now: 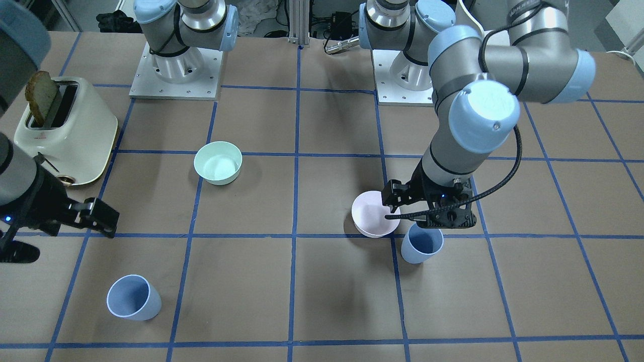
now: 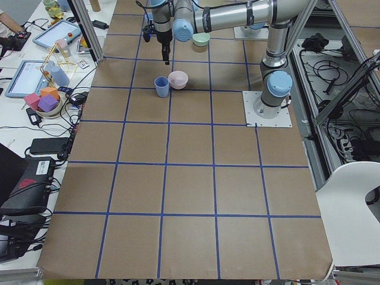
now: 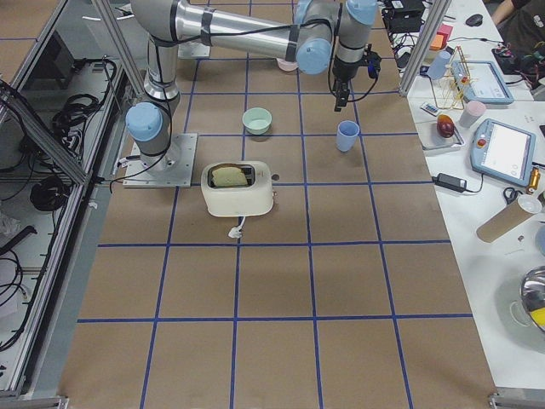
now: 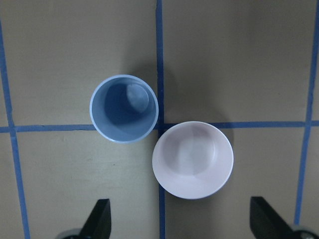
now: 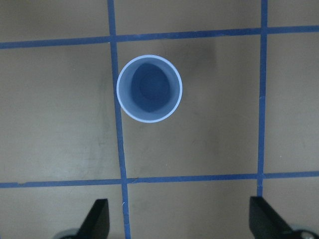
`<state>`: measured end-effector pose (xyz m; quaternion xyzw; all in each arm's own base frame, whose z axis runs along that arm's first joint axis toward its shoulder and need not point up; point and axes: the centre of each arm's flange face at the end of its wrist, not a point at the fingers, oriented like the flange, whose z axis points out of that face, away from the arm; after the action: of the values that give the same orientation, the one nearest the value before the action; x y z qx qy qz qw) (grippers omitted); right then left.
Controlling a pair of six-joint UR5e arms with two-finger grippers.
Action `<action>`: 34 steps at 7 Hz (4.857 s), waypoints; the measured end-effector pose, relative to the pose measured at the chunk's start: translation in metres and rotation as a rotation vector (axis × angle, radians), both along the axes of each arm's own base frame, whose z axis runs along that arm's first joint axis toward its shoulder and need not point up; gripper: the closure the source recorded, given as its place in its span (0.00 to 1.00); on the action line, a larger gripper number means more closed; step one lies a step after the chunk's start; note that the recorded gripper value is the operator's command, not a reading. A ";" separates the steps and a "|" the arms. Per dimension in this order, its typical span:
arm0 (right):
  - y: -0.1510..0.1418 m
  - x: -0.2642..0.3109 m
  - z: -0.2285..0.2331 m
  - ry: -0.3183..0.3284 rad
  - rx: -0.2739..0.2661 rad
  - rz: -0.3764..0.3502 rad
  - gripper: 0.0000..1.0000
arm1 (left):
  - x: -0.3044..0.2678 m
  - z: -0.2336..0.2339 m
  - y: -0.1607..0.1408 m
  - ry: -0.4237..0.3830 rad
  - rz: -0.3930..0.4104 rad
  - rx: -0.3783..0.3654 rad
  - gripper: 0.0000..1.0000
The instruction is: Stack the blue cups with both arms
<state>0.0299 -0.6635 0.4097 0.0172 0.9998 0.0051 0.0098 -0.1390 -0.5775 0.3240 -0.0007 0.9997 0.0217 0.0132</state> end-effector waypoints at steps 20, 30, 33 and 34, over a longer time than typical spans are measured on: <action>-0.057 -0.013 -0.085 -0.056 0.123 0.041 1.00 | -0.261 -0.054 -0.035 0.087 -0.020 -0.136 0.00; 0.019 0.196 0.003 -0.022 0.088 -0.034 1.00 | -0.077 0.141 0.070 0.048 0.071 -0.049 0.00; 0.033 0.262 -0.007 -0.090 0.089 -0.074 1.00 | -0.037 0.149 0.078 0.059 -0.049 -0.147 0.00; 0.027 0.267 -0.021 -0.095 0.095 -0.087 1.00 | -0.029 0.152 0.082 0.057 -0.048 -0.116 0.00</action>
<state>0.2964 -0.6363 0.3885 0.0608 0.9951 0.0530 0.0563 -0.1681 -0.4960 0.4759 0.0231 0.9990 -0.0366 -0.0149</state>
